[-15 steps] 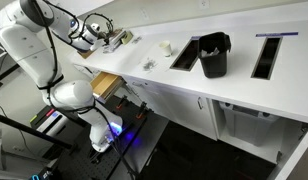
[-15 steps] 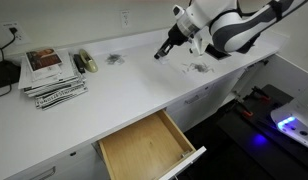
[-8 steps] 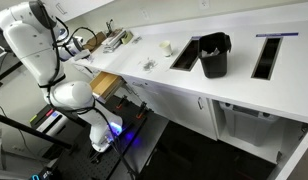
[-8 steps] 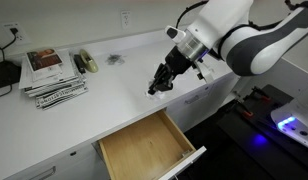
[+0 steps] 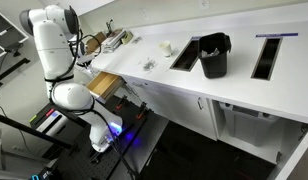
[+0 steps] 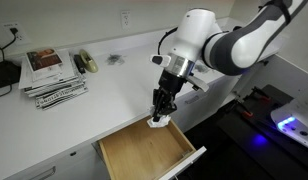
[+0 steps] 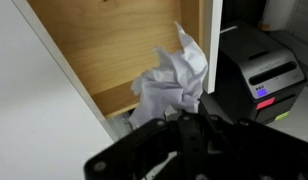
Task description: Pick up the trash paper, put it in the drawer and close it
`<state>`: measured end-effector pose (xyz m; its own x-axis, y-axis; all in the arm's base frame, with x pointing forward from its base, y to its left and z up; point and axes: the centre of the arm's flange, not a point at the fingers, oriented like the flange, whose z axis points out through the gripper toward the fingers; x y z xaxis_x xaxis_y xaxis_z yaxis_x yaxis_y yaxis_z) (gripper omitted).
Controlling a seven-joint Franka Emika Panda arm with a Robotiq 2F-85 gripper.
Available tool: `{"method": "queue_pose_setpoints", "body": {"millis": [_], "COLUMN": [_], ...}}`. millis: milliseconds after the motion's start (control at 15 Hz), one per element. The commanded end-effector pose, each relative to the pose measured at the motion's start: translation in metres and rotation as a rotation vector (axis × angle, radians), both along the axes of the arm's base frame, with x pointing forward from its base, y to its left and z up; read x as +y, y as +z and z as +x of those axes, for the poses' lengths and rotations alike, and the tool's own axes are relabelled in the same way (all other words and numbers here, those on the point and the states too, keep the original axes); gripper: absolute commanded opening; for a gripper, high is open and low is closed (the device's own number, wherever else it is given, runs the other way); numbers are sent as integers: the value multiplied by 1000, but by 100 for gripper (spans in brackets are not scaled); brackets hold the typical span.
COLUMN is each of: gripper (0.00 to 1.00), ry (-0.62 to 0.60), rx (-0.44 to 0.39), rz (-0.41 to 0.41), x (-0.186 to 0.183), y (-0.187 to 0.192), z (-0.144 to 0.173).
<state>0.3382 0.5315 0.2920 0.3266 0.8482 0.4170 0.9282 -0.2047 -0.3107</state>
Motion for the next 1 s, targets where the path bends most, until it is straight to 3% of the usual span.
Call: {"method": "queue_pose_setpoints", "body": {"millis": [0, 333, 400, 467, 933], "gripper": [2, 2, 32, 33, 84], "ry": [49, 104, 111, 119, 155], "rx": [121, 159, 149, 139, 40], "rz": [-93, -183, -186, -181, -117], "x": [14, 28, 32, 36, 45], "y": [-19, -33, -31, -28, 4], "z": [42, 63, 63, 63, 58]}}
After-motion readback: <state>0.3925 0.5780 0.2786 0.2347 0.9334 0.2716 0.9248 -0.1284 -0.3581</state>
